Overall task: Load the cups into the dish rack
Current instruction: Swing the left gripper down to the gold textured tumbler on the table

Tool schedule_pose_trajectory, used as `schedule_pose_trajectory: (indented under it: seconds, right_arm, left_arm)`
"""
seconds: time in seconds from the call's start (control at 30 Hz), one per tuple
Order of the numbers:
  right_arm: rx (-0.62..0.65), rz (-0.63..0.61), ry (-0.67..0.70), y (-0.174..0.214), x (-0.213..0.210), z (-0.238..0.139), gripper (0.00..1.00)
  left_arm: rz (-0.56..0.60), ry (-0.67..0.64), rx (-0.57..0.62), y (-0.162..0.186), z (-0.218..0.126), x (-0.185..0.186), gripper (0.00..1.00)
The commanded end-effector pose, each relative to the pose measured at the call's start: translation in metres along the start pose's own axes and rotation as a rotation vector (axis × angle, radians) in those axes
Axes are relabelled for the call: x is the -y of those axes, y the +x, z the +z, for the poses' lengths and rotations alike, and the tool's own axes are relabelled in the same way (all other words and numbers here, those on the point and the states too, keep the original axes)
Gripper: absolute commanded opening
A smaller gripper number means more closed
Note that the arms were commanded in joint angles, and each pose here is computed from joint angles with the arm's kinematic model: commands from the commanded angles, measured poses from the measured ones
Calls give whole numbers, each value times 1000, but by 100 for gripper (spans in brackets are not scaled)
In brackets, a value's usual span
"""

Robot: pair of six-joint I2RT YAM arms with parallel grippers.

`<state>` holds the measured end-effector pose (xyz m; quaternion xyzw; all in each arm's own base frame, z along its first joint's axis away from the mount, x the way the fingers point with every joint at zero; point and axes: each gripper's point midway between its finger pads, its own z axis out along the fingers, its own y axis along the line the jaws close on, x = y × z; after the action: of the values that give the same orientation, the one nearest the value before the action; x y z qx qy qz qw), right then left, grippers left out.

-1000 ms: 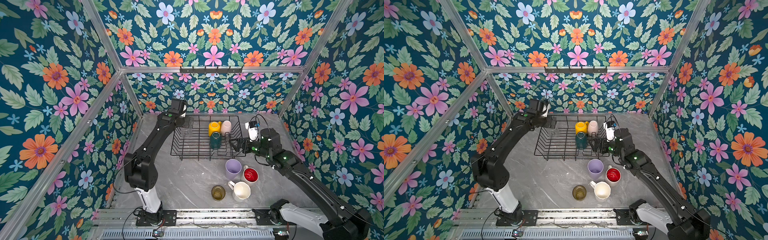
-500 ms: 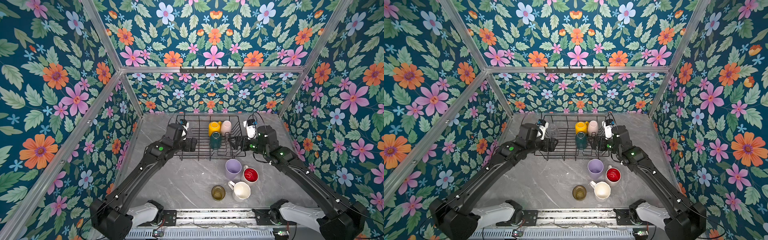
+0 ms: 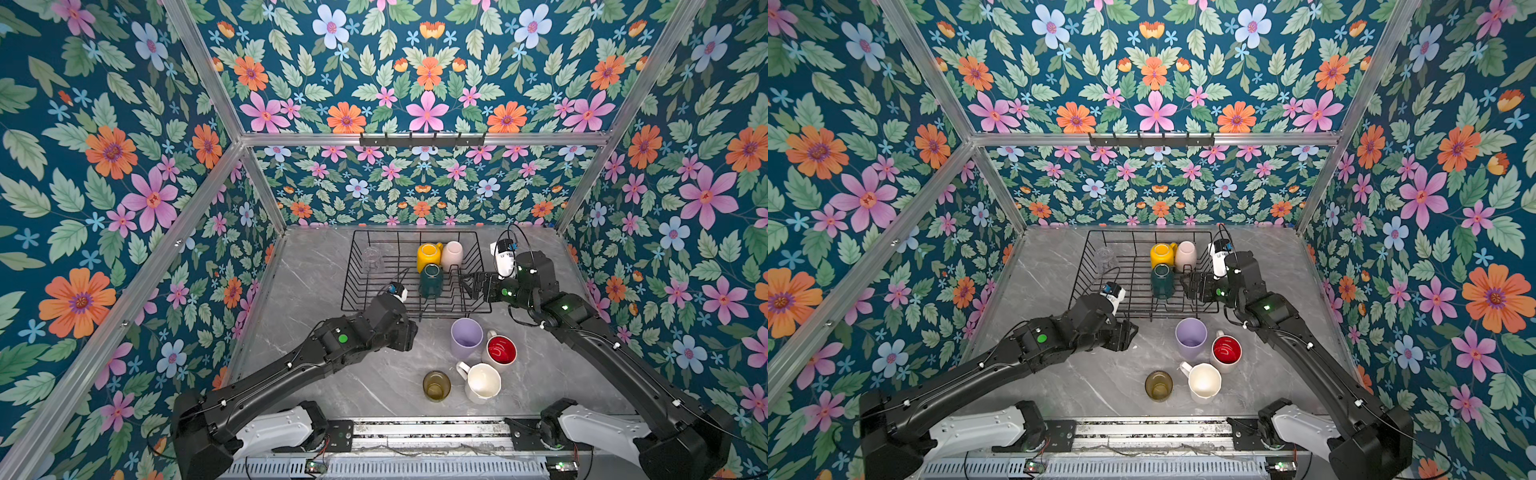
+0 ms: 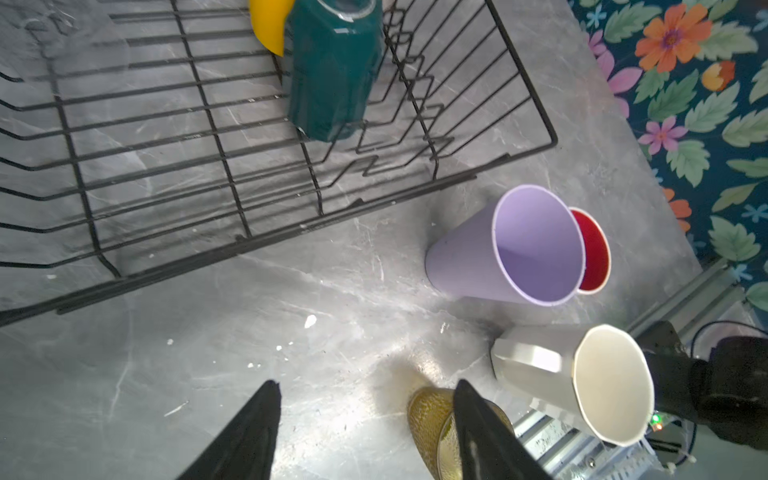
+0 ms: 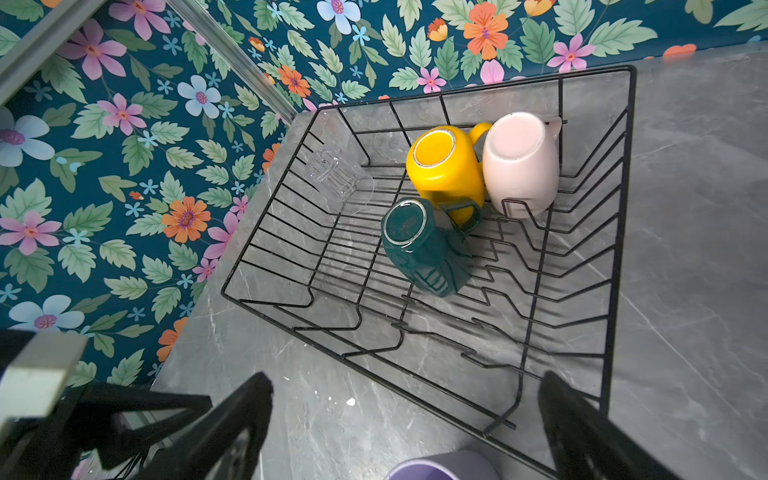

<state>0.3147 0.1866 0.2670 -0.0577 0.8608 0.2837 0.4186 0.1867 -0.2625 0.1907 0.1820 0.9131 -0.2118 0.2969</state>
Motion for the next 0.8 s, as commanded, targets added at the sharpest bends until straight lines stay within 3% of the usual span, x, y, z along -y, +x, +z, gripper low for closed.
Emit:
schedule_pose_trajectory:
  seconds: [0.0,0.4,0.77]
  right_arm:
    - [11,6,17,-1,3,-2,99]
    - [-1,22,48,5,14,-2,99]
    - [1,29,50,8,16,-4,99]
  left_arm:
    - [-21,-8,-36,15,7,11,63]
    - [-3,108,-191,80,26,62,48]
    - [1,66,-272,111,38,62,42]
